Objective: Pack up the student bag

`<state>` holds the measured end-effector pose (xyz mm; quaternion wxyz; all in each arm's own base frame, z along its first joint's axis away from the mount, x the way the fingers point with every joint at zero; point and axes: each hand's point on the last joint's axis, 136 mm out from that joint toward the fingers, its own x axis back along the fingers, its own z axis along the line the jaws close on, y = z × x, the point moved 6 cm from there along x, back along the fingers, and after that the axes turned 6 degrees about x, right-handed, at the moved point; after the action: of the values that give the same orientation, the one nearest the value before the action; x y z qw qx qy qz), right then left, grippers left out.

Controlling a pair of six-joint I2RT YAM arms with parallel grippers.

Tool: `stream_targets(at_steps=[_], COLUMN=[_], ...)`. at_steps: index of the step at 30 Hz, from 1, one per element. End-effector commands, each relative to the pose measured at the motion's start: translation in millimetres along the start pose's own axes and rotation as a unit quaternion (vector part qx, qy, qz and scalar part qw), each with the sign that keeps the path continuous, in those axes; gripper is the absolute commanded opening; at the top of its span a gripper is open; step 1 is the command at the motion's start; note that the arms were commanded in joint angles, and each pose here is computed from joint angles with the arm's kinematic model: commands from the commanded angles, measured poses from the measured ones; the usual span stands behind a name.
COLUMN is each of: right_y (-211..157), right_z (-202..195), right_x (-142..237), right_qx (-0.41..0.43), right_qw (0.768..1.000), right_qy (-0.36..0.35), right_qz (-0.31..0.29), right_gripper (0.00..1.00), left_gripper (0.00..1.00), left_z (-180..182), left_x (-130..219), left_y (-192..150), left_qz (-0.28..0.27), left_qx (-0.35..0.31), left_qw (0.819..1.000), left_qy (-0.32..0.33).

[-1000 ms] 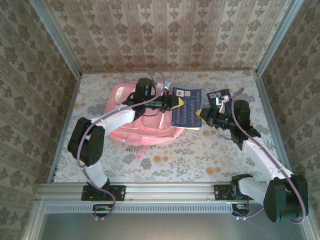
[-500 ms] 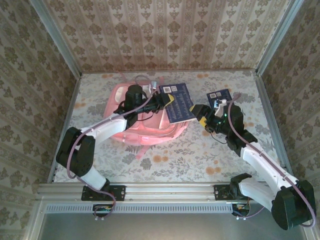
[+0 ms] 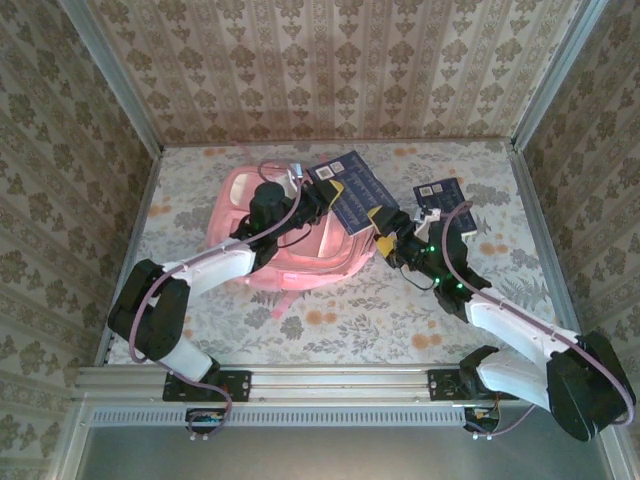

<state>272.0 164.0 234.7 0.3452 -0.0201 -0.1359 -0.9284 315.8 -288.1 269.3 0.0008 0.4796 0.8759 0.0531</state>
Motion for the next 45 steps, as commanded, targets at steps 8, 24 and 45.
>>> stream_targets(at_steps=[8, 24, 45], right_y=[23.8, 25.9, 53.7], right_z=[56.2, 44.4, -13.2], right_x=[-11.2, -10.5, 82.3], right_qx=[0.032, 0.054, 0.09], right_qw=[0.993, 0.995, 0.982], right_qy=[0.092, 0.039, -0.109], right_qz=[-0.06, -0.076, -0.123], right_gripper=[0.67, 0.0, 0.0], left_gripper=[0.0, 0.13, 0.5], left_z=[-20.0, -12.3, 43.9], left_x=[10.5, 8.4, 9.7], left_y=[-7.0, -11.7, 19.7], left_qz=[-0.021, -0.008, 0.112], left_qx=[-0.005, -0.01, -0.226], left_qw=[0.999, 1.0, 0.94], left_qy=[-0.039, -0.029, 0.23])
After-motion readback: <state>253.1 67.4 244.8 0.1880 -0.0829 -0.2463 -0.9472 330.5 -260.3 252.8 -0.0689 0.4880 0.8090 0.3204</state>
